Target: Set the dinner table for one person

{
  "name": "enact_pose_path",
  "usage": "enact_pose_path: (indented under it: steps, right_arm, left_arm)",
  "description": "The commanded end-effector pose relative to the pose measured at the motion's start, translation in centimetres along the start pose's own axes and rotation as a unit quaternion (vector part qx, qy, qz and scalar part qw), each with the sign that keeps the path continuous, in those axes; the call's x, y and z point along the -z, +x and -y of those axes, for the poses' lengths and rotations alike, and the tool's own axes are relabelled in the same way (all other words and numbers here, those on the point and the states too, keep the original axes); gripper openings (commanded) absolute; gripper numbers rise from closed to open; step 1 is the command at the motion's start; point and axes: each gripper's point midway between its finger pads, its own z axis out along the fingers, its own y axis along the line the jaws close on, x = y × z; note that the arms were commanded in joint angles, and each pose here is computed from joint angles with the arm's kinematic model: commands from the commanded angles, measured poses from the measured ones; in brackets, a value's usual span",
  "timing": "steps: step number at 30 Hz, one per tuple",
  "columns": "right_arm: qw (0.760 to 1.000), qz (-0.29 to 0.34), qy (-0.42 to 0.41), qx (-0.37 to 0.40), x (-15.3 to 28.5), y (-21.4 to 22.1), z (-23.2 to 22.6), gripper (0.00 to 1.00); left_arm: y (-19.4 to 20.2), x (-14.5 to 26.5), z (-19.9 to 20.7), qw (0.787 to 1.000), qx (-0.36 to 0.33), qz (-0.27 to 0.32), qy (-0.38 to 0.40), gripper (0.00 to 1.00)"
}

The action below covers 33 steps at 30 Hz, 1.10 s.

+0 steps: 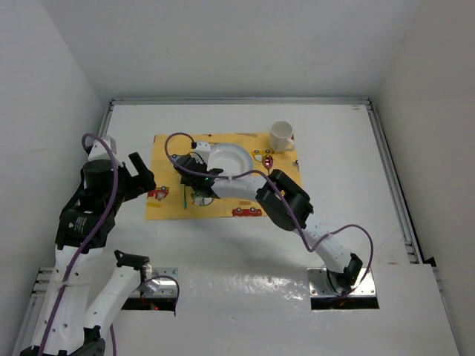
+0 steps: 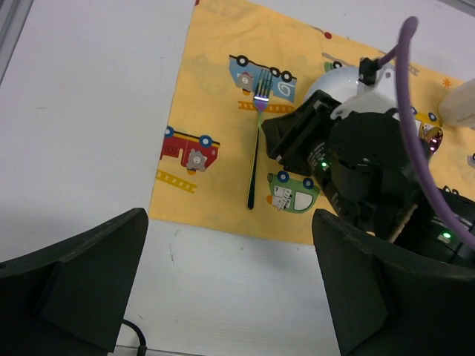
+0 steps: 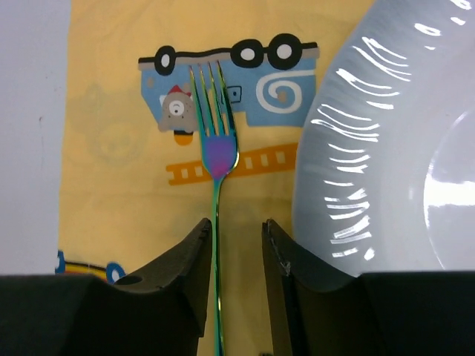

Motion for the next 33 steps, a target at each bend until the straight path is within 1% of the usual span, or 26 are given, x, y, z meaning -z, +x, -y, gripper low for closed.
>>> enact_pose_path:
  steps: [1,3,4,6,7,9,10,11,12,13,14,15,16,17,18,19,20,22,23,25,26,27,29,31,32,33]
  right_arm:
    - [0.998,0.059,-0.037,-0.004,4.5,-6.9,-3.0,0.34]
    - [0.997,0.064,-0.036,0.021,5.9,-7.8,-2.5,0.38]
    - [0.996,0.078,-0.049,0.021,7.9,-10.0,-3.3,0.39]
    - [0.993,0.093,-0.055,0.042,9.7,-11.3,-2.7,0.46]
    - [0.990,0.109,-0.066,0.055,11.9,-12.9,-2.5,0.50]
    - [0.987,0.121,-0.074,0.069,14.2,-14.3,-2.1,0.54]
    - [0.985,0.129,-0.076,0.088,16.4,-15.4,-1.2,0.58]
    - [0.984,0.137,-0.066,0.096,17.5,-16.0,-0.3,0.61]
    - [0.984,0.131,-0.047,0.115,18.0,-15.3,1.7,0.63]
    - [0.979,0.151,-0.045,0.130,20.6,-17.2,2.6,0.65]
    - [0.977,0.156,-0.033,0.144,21.6,-17.5,3.9,0.69]
    - [0.973,0.156,0.007,0.172,21.9,-16.9,6.9,0.71]
    - [0.970,0.166,0.023,0.174,24.4,-18.2,8.8,0.73]
    - [0.968,0.170,0.043,0.179,25.3,-18.5,10.6,0.76]
    - [0.965,0.163,0.079,0.191,25.7,-17.5,13.7,0.78]
    - [0.963,0.155,0.107,0.193,26.5,-17.6,16.3,0.80]
    - [0.962,0.153,0.125,0.191,28.4,-17.6,19.0,0.85]
    - [0.957,0.162,0.158,0.179,30.1,-18.3,22.5,0.91]
    - [0.955,0.176,0.166,0.170,31.8,-18.5,24.3,0.93]
    - [0.946,0.186,0.203,0.173,33.7,-19.2,27.1,0.95]
    - [0.942,0.200,0.210,0.170,35.2,-19.7,28.2,0.99]
    - [0.938,0.200,0.225,0.172,36.0,-19.7,29.4,0.99]
    - [0.935,0.216,0.231,0.161,37.8,-20.3,30.3,0.99]
    - [0.933,0.208,0.241,0.168,38.7,-20.2,31.0,0.99]
    - [0.935,0.217,0.238,0.147,39.5,-20.8,30.9,0.99]
    - [0.935,0.202,0.245,0.156,40.0,-20.4,31.3,0.99]
  left_arm:
    - [-1.1,0.6,0.8,1.000,0.000,0.019,0.017,0.91]
    - [-1.5,0.9,0.8,1.000,-0.001,0.025,0.018,0.91]
    - [-1.6,0.9,0.8,0.999,-0.003,0.028,0.017,0.91]
    - [-2.0,1.2,0.9,0.999,-0.007,0.034,0.018,0.91]
    - [-2.1,1.2,1.0,0.999,-0.010,0.036,0.020,0.91]
    - [-2.5,1.4,1.4,0.999,-0.013,0.042,0.027,0.91]
    - [-2.6,1.5,1.5,0.998,-0.016,0.043,0.031,0.91]
    - [-2.9,1.7,1.8,0.998,-0.017,0.048,0.036,0.91]
    - [-3.0,1.7,1.8,0.998,-0.019,0.048,0.037,0.91]
    - [-3.0,1.7,1.9,0.998,-0.023,0.049,0.039,0.91]
    - [-3.2,1.8,2.0,0.998,-0.025,0.050,0.041,0.91]
    - [-3.4,1.9,2.0,0.997,-0.026,0.052,0.040,0.91]
    - [-3.4,1.9,1.9,0.997,-0.032,0.052,0.038,0.91]
    - [-3.8,2.1,1.9,0.997,-0.033,0.057,0.037,0.91]
    - [-4.1,2.2,1.8,0.997,-0.033,0.060,0.031,0.91]
    - [-4.2,2.2,1.7,0.997,-0.035,0.062,0.029,0.92]
    - [-4.7,2.4,1.7,0.997,-0.036,0.068,0.026,0.92]
    - [-5.3,2.6,1.9,0.996,-0.039,0.075,0.028,0.92]
    - [-5.5,2.6,2.1,0.996,-0.040,0.079,0.033,0.92]
    - [-5.9,2.7,2.2,0.995,-0.044,0.085,0.034,0.94]
    - [-6.1,2.6,2.4,0.994,-0.045,0.088,0.038,0.94]
    - [-6.3,2.6,2.5,0.994,-0.051,0.090,0.040,0.94]
    - [-6.3,2.4,2.5,0.994,-0.054,0.091,0.039,0.94]
    - [-6.1,1.9,2.4,0.994,-0.056,0.083,0.034,0.94]
    - [-6.1,1.9,2.5,0.994,-0.056,0.083,0.035,0.94]
    - [-6.0,1.8,2.5,0.994,-0.056,0.082,0.034,0.94]
